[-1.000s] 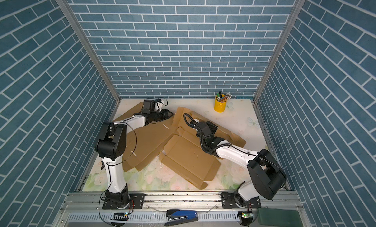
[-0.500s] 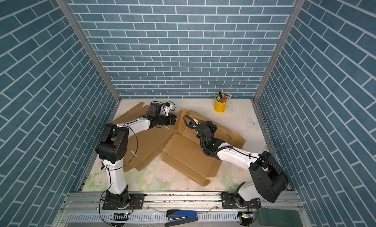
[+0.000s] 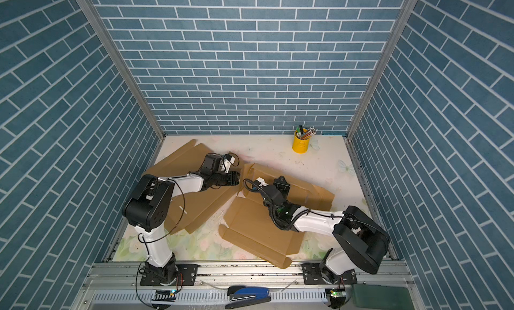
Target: Fold the paper box
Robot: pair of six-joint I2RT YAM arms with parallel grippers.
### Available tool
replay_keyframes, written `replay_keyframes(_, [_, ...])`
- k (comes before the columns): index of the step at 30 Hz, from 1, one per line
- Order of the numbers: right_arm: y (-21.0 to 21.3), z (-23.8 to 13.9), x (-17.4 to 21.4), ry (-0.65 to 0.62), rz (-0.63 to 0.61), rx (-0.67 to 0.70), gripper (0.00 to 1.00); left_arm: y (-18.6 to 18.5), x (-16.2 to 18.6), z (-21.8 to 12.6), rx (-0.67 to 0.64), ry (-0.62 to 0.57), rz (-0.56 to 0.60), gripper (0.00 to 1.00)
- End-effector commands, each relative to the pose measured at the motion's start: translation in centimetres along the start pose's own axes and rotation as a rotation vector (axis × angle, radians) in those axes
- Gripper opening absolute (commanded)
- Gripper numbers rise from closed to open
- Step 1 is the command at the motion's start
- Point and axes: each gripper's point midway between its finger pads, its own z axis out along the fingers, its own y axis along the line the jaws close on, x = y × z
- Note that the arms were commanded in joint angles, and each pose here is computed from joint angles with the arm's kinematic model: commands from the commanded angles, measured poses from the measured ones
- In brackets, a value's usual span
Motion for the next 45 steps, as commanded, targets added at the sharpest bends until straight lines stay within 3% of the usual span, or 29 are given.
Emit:
replay_keyframes(1, [0.7, -0.9, 0.5, 0.004, -0.044, 0.01, 0.0, -1.3, -1.3, -1.4, 0.004, -0.048, 0.062, 0.54])
replay_keyframes(6, [0.4, -1.0, 0.6, 0.025, -0.067, 0.059, 0.0, -1.0, -1.5, -2.7, -0.036, -0.05, 0.087, 0.55])
replay_keyframes(21, [-5.4, 1.9, -3.0, -0.078, -0.182, 0.247, 0.0, -1.0, -5.7, -3.3, 0.005, -0.131, 0.088, 0.56])
replay_keyframes(29, [-0.9, 2.3, -2.2, -0.066, -0.25, 0.207, 0.0, 0.1, -4.3, -3.3, -0.046, -0.078, 0.128, 0.58])
replay_keyframes(38, [1.1, 1.6, -1.5, -0.057, -0.257, 0.198, 0.0, 1.3, -3.8, -6.0, -0.155, -0.01, 0.243, 0.61])
replay_keyframes(45, [1.2, 1.4, -1.6, -0.078, -0.244, 0.177, 0.0, 0.5, -3.9, -7.4, -0.065, -0.021, 0.379, 0.65])
